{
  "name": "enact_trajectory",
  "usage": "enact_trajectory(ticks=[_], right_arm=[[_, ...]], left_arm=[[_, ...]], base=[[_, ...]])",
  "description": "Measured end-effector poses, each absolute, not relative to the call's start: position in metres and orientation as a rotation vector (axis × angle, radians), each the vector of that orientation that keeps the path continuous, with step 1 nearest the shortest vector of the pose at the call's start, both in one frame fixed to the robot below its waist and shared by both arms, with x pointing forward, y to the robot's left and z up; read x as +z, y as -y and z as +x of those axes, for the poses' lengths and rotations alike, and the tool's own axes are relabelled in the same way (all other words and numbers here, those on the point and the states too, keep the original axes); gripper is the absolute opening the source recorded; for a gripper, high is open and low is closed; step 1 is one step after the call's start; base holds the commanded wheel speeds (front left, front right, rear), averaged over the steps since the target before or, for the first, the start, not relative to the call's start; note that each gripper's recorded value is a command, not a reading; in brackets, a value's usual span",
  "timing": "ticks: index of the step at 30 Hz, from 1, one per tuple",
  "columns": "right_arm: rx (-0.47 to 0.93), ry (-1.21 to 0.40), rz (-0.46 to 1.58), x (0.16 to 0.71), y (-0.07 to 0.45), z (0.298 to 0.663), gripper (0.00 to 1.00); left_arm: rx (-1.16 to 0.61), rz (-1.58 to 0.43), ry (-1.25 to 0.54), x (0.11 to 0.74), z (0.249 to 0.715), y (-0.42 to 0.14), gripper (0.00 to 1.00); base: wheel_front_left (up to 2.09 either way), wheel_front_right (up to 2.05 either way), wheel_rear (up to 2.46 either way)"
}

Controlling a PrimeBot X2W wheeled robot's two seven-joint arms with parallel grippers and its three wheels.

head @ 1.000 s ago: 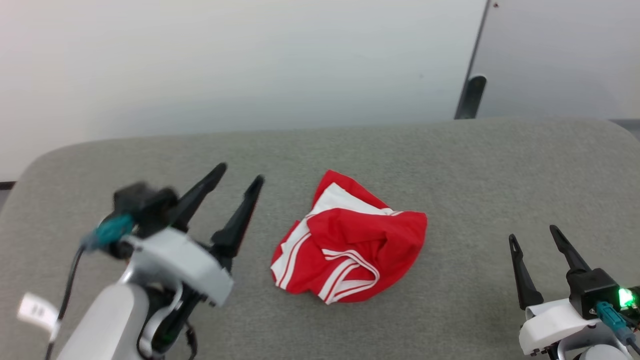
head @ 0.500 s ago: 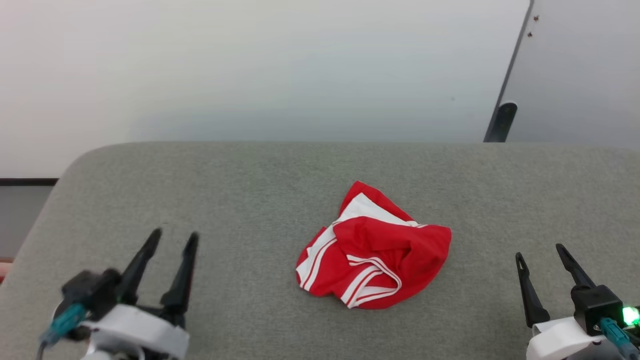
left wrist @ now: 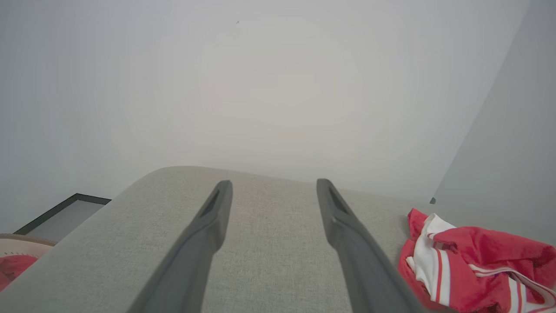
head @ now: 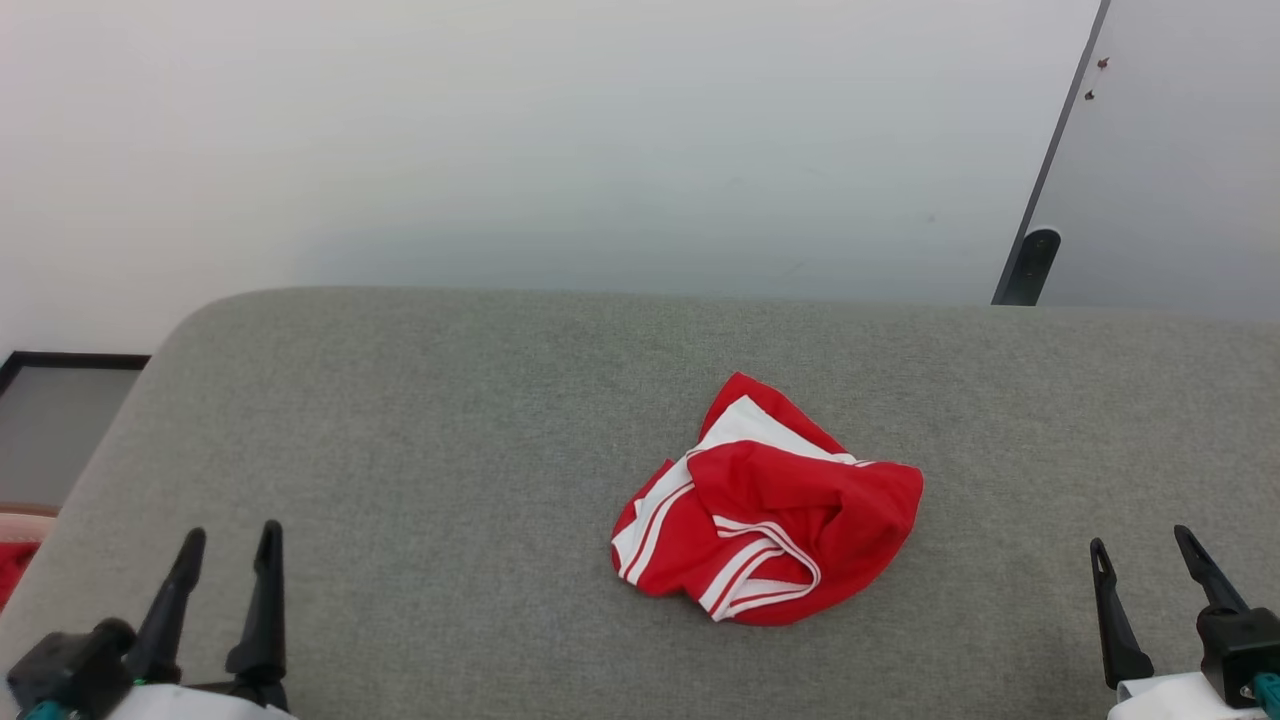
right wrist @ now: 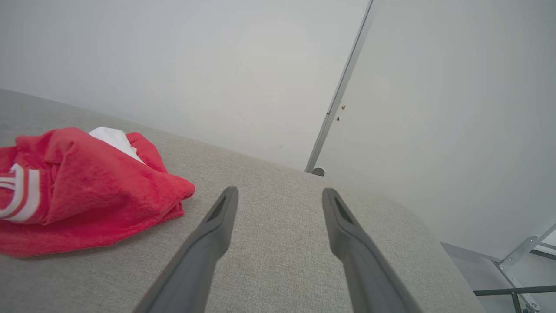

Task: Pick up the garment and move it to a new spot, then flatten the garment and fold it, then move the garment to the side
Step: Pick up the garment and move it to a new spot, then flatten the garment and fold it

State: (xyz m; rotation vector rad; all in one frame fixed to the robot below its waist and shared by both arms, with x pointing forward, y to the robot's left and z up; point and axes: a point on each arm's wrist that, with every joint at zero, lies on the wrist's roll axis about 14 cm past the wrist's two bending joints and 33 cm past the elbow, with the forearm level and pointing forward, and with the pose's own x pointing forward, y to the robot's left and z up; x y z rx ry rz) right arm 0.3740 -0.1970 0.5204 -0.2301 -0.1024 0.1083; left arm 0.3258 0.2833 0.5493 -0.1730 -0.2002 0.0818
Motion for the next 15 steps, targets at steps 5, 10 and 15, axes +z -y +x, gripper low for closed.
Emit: enact_trajectory(ticks=[5,10,15], right_arm=[[0.106,0.104,-0.232,0.5209,0.1975,0.3741,1.00],[0.108,0.099,-0.231,0.5190,0.1961,0.3748,1.00],[0.114,0.093,-0.230,0.5166,0.1943,0.3760,1.00]], left_arm=[[0.102,-0.176,0.201,0.5471,0.3233,-0.2866,1.00],[0.104,-0.179,0.199,0.5452,0.3236,-0.2850,1.00],[0.109,-0.183,0.200,0.5446,0.3239,-0.2853,1.00]], base=[[0.00,0.00,0.00],[0.00,0.00,0.00],[0.00,0.00,0.00]])
